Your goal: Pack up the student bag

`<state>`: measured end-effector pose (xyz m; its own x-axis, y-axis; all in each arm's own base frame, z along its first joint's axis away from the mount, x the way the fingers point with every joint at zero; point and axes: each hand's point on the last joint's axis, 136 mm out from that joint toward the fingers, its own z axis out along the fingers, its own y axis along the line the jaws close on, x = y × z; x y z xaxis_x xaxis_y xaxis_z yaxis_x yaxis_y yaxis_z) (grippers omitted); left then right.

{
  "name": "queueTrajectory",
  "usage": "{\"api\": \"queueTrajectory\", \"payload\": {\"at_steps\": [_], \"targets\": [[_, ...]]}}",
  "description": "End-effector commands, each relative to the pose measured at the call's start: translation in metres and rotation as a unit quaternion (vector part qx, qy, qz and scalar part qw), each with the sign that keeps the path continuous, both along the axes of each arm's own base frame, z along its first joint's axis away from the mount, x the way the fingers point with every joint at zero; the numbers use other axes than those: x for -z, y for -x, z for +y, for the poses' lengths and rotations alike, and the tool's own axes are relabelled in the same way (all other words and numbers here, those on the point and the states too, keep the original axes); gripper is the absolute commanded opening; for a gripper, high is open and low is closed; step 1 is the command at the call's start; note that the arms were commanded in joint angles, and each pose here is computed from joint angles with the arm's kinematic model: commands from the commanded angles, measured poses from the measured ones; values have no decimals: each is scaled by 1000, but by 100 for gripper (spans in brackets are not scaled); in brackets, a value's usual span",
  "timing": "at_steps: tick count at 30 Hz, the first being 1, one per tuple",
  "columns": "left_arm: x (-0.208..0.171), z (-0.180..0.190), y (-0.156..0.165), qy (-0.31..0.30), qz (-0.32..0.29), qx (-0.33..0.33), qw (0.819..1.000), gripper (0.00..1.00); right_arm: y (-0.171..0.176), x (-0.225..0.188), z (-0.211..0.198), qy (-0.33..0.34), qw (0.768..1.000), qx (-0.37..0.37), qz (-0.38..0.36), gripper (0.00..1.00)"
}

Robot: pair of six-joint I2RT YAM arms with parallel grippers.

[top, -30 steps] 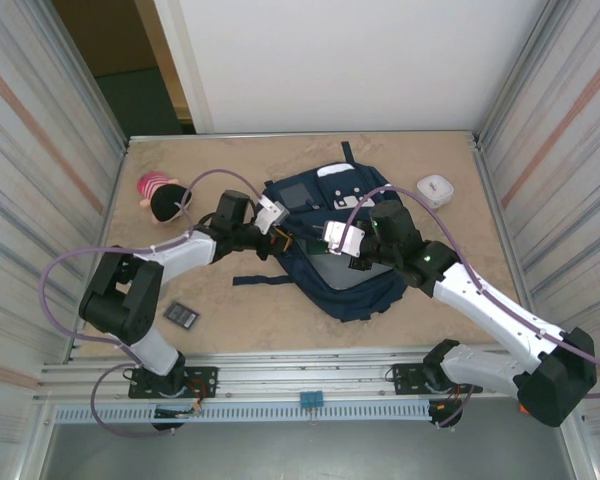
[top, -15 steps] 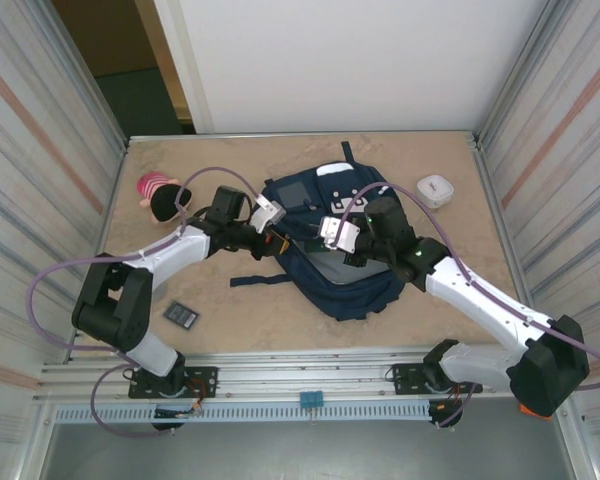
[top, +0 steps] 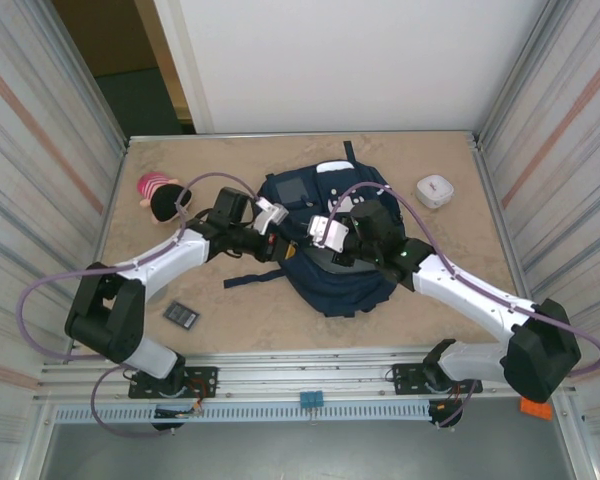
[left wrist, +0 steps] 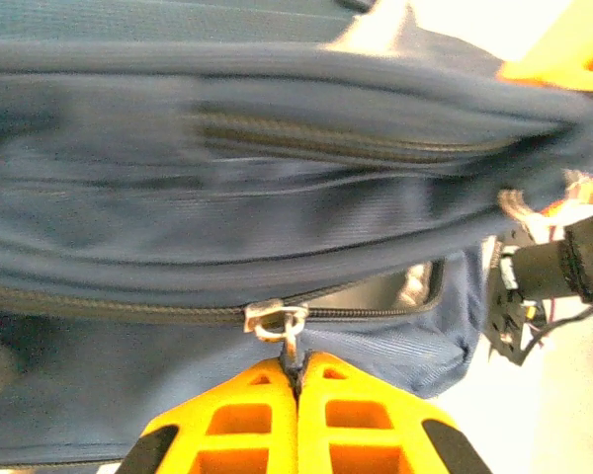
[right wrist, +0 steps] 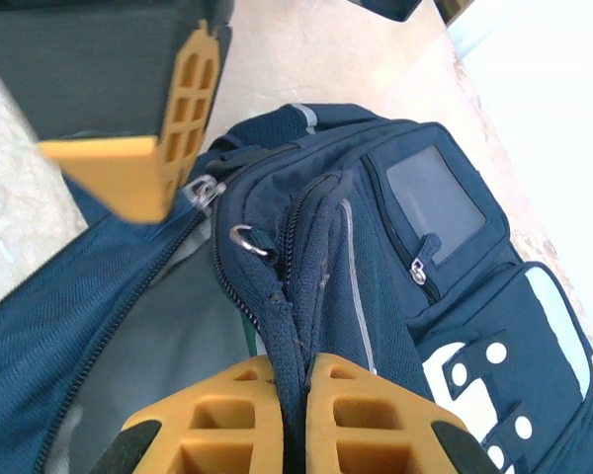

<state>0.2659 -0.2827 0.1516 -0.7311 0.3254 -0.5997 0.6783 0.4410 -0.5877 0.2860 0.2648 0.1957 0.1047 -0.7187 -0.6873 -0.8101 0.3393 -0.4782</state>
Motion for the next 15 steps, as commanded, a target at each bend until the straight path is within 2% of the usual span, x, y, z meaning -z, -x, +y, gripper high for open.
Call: {"api": "queueTrajectory", "payload": {"at_steps": [1,6,11,13,15], "targets": [[-39,-24,40,61,-15,66,996,0,-15,-2,4,-26,999,30,-14,0],[-36,-43,54,72,-37,56,995,0,-24,4,8,-67,997,38,8,1],[-26,-53,52,76,-38,17,996,0,-15,7,8,-93,992,55,64,29],[-11,-45,41,53,-42,-18,998,0,-12,-8,-3,-141,979,101,108,40],[3,-36,31,27,-45,-43,998,0,-4,-30,-16,-214,950,151,172,53]]}}
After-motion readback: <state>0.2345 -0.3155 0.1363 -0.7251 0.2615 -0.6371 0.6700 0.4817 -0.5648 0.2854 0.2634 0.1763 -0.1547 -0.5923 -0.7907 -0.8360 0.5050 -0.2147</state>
